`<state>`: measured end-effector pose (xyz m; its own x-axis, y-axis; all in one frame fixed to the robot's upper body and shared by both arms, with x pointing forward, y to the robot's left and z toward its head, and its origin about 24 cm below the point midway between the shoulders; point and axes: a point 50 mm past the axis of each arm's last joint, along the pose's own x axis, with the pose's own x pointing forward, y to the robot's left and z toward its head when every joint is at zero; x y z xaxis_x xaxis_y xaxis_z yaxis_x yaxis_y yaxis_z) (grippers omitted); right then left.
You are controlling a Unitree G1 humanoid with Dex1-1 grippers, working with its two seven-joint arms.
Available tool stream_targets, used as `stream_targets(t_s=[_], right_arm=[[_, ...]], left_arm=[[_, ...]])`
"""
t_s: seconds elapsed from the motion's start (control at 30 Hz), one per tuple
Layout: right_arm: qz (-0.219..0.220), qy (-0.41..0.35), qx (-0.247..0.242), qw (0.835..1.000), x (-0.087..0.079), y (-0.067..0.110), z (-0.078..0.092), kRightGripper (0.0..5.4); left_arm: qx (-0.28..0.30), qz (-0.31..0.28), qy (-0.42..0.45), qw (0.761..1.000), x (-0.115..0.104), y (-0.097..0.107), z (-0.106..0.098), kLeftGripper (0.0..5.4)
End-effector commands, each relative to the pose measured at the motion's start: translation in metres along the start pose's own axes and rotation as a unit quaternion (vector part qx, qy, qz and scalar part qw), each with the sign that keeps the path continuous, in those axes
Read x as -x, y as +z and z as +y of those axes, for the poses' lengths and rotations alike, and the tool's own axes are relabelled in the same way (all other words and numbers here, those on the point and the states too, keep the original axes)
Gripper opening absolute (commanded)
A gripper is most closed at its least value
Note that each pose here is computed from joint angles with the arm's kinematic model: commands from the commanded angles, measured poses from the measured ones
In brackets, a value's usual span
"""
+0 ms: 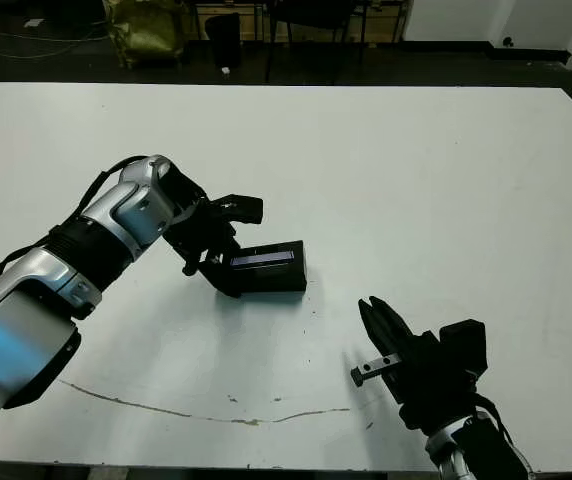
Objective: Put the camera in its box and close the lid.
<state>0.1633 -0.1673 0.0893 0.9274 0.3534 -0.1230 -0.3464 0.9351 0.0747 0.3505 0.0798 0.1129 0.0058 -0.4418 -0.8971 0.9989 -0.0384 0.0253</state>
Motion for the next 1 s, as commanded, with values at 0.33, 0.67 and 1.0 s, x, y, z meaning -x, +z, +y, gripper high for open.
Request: stream_targets(t_s=[0.33, 0.67, 1.0], right_arm=[[0.012, -0.010, 0.001, 1.000, 0.004, -0.002, 0.000, 0.00], [0.013, -0.013, 0.002, 1.000, 0.004, -0.002, 0.000, 0.00], [0.013, -0.012, 0.000, 1.000, 0.003, -0.001, 0.000, 0.00]], left_arm=[[0.027, 0.015, -0.038, 0.999, -0.046, 0.002, -0.019, 2.97], [0.031, 0.029, -0.030, 0.999, -0.053, 0.007, -0.020, 5.18], [0.019, 0.021, -0.033, 0.999, -0.052, 0.010, -0.020, 4.83]])
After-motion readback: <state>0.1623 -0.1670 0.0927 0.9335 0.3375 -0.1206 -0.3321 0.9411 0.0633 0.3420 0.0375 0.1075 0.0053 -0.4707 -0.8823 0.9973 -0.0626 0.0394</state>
